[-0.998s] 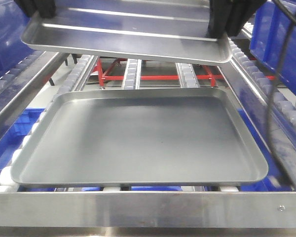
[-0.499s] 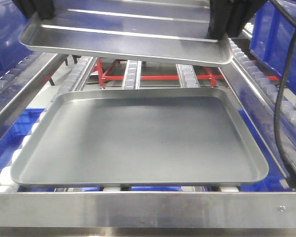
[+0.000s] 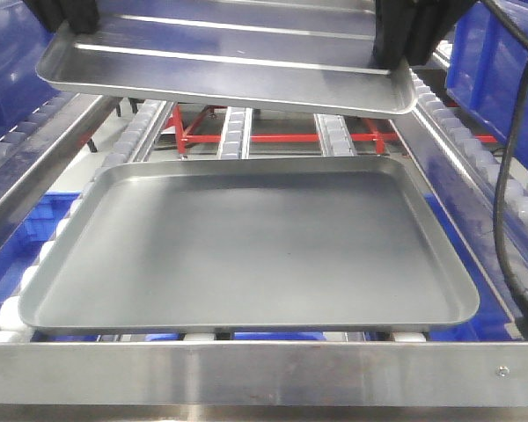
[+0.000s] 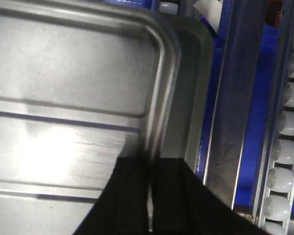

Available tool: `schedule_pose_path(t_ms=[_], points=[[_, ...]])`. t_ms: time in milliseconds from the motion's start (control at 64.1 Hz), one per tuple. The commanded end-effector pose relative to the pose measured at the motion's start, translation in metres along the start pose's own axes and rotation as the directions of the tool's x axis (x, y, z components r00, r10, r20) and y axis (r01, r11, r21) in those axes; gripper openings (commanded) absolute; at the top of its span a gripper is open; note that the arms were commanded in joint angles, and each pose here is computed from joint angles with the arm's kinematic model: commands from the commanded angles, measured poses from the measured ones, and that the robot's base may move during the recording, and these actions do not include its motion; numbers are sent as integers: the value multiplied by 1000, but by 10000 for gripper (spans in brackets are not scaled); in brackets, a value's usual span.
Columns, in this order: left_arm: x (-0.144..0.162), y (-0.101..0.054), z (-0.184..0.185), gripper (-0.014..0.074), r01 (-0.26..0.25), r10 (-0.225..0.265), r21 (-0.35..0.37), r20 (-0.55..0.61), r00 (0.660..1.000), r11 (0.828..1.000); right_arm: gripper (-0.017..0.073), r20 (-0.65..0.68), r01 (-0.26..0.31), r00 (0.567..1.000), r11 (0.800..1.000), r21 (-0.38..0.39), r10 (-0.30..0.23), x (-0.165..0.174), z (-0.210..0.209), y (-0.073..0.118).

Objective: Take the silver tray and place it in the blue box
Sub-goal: 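Lift the top silver tray off the stack with both grippers, then hold the tray with both grippers while the base drives to the blue bins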

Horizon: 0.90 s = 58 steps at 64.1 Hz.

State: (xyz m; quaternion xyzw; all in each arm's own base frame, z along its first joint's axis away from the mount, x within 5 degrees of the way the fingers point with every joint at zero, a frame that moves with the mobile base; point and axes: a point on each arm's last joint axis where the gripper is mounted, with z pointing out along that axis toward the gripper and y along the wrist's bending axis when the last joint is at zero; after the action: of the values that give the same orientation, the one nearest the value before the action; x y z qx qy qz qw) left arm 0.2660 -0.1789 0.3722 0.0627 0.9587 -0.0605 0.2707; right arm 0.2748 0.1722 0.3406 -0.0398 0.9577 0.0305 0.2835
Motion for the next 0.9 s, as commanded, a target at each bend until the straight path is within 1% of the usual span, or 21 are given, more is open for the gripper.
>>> schedule_pose_path(t_ms=[0, 889], points=[[-9, -3, -25, -97, -5, -2, 63, 119, 993, 998, 56, 117, 36, 993, 999, -30, -32, -11, -25, -2], [-9, -3, -25, -97, -5, -2, 63, 119, 993, 998, 56, 117, 36, 993, 999, -30, -32, -11, -25, -1]])
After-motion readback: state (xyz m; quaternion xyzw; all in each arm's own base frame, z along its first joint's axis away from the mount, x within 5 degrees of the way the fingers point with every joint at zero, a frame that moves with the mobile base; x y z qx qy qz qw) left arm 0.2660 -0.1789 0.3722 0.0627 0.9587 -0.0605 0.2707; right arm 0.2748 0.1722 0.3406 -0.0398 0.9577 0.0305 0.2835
